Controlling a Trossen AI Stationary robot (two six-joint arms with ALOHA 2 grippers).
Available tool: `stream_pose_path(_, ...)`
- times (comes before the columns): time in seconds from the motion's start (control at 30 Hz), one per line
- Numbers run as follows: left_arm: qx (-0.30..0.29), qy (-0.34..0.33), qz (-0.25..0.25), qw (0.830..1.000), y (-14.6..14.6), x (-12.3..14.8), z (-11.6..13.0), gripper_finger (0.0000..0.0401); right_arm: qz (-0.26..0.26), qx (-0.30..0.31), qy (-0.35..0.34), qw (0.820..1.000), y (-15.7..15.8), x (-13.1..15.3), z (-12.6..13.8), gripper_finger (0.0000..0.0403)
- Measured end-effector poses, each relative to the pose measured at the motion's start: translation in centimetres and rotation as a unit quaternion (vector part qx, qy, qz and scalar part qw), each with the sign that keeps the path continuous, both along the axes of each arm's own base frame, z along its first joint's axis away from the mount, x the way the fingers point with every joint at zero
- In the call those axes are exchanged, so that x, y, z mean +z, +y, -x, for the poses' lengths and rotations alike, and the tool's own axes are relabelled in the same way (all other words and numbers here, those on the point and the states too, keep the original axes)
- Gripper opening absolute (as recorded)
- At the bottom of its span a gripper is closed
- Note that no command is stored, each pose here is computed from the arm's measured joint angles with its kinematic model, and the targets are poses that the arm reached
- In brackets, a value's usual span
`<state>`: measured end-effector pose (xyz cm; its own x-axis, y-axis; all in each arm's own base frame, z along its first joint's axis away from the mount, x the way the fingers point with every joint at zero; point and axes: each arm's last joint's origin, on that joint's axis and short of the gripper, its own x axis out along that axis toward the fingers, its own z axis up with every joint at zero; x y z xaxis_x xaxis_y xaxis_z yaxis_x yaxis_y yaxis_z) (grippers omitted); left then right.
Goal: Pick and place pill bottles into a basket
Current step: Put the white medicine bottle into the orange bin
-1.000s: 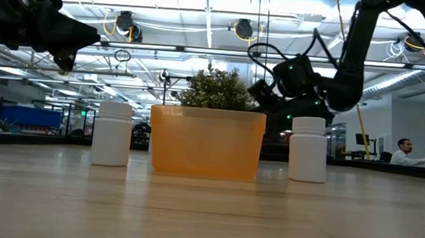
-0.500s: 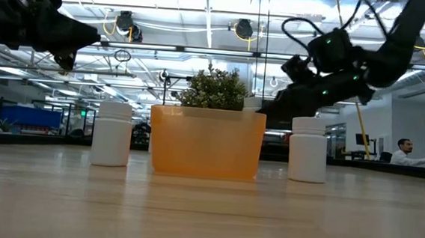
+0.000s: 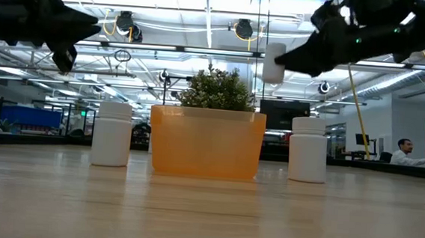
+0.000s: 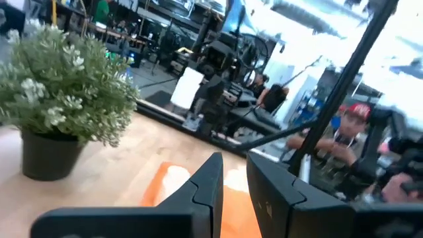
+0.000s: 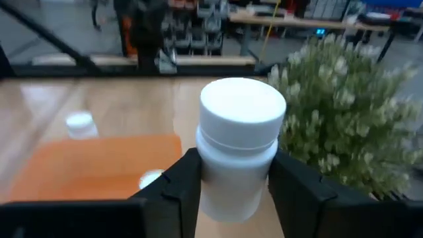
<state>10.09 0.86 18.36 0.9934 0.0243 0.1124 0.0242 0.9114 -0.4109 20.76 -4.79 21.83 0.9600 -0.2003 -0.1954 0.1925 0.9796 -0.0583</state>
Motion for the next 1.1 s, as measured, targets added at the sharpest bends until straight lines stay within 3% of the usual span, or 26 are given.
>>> stream_pose_path(0.2,0.045,-0.004,0.019,0.999,0.3,0.0,0.0,0.0072,-0.005,0.019,-0.03,0.999,1.6,1.0,0.3,0.0133)
stream_pose_path(0.5,0.042,-0.031,0.062,0.997,0.3,0.5,0.1,0.0072,-0.014,0.026,-0.043,0.999,3.3,1.3,0.1,0.0133)
stream_pose_path(0.6,0.061,-0.046,0.066,0.995,0.4,0.8,0.2,0.0072,-0.023,0.03,-0.045,0.998,3.5,1.3,0.1,0.0133)
stream_pose_path(0.9,0.041,-0.087,0.068,0.993,0.3,1.6,0.3,0.0072,-0.038,0.037,-0.047,0.997,3.7,1.3,0.1,0.0133)
stream_pose_path(1.1,0.043,-0.07,0.015,0.997,0.2,5.9,0.4,0.0072,-0.037,0.065,-0.043,0.996,4.4,3.5,-1.1,0.0133)
